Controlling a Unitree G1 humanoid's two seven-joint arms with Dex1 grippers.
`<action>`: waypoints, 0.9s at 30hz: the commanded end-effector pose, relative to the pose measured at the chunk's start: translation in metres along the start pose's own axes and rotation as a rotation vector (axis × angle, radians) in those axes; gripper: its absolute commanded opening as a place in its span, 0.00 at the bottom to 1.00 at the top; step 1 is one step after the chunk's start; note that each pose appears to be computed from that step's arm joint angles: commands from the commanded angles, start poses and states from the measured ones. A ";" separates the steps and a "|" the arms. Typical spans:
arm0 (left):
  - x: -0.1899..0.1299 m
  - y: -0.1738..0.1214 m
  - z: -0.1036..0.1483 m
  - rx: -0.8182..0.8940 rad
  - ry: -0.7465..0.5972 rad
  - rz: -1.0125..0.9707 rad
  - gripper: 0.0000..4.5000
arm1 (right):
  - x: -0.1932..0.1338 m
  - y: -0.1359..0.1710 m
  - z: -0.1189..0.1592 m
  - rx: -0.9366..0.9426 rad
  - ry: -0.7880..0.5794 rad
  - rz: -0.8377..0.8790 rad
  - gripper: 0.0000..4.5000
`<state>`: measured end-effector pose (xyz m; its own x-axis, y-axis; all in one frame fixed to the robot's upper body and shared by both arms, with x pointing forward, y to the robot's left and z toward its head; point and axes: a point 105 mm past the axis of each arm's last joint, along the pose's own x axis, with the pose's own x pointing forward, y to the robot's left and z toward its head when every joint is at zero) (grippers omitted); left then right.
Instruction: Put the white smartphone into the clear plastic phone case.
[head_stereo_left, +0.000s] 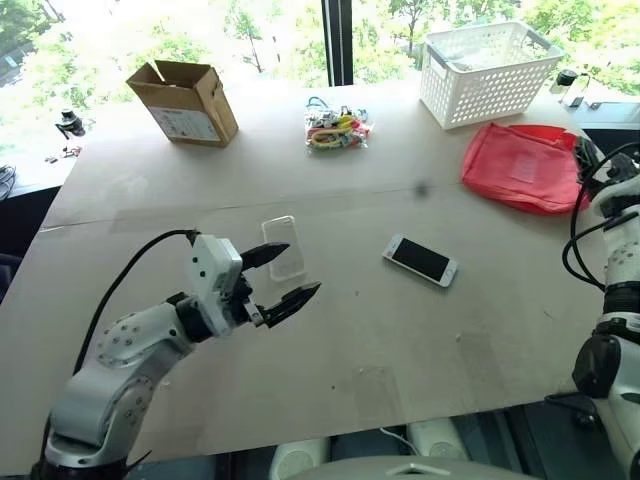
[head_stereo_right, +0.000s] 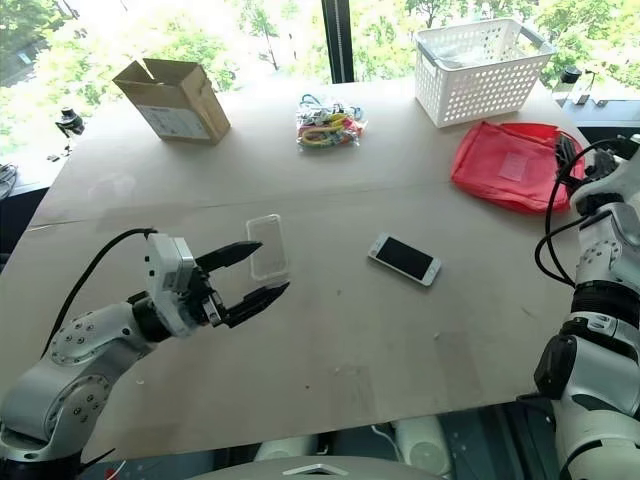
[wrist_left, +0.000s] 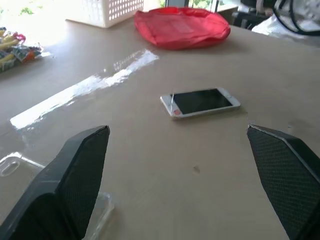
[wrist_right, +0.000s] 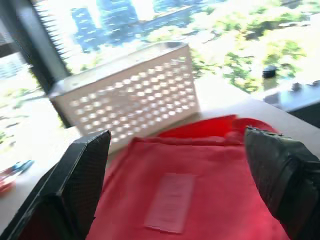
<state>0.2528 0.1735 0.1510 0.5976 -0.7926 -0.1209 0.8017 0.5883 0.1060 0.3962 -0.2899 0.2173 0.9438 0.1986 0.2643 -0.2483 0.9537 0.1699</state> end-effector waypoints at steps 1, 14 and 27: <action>-0.011 0.025 -0.005 0.089 0.059 -0.072 1.00 | -0.007 0.061 -0.013 -0.047 0.112 0.343 0.99; -0.006 0.073 -0.047 0.356 0.418 -0.486 1.00 | -0.086 0.143 -0.071 -0.116 0.455 0.831 0.99; 0.017 0.092 -0.057 0.459 0.611 -0.605 0.87 | -0.106 0.155 -0.064 -0.124 0.473 0.922 1.00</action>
<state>0.3409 0.2156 0.1129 0.1165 -0.6886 -0.7158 0.9608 -0.1046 0.2569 0.2781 -0.1505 0.1386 0.4192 0.8867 -0.1950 -0.8991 0.4353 0.0466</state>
